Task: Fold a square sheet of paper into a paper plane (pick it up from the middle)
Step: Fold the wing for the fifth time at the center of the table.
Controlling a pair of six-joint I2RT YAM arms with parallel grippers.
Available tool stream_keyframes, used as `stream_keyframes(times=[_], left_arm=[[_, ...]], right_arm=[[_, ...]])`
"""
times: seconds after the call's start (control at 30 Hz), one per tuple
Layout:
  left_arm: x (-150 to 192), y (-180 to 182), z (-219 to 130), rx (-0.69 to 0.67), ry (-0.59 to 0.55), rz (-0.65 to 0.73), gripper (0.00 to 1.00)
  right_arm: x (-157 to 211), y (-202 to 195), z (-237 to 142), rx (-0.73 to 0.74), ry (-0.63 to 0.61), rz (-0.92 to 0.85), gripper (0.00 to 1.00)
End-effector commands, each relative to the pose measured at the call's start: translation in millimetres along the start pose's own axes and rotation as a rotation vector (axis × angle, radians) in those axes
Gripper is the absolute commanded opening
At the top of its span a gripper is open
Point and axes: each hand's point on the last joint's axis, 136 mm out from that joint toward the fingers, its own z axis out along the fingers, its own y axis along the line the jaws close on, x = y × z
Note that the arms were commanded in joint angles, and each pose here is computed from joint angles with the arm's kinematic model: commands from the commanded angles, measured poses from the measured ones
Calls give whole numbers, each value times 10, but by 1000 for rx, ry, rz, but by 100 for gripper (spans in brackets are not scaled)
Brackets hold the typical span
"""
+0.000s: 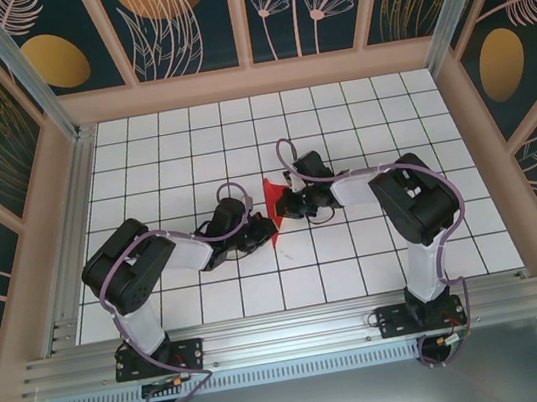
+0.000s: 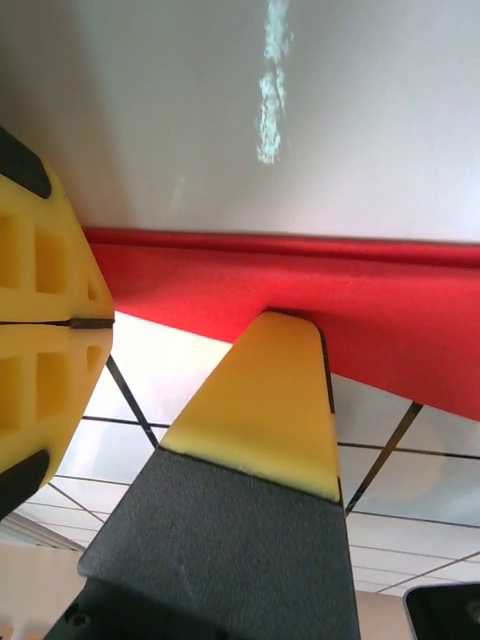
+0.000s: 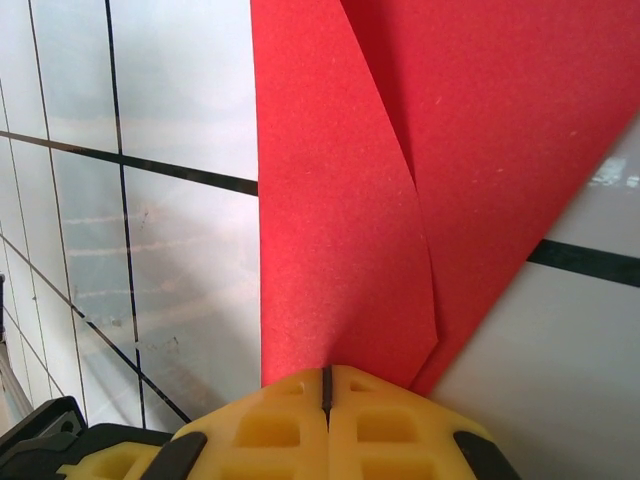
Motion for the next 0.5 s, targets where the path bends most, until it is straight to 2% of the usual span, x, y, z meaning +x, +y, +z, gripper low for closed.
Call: stream_keyframes(times=[0.0,0.13,0.33,0.47], left_arm=[[79,293,9,-114,16,-36,5],[112,478,-33,-188,11,-52,1],[156,623,-38,-240,21,-51,0],[162,659,-41,-254,24,-34,0]], right_arm=[[193,-252,20,85,70,95,0],[79,-91,-62,38,26,72,0],[-204,447,-289,-123,-63,-40,0],[-242,501,-283,-135,-58,-56,0]])
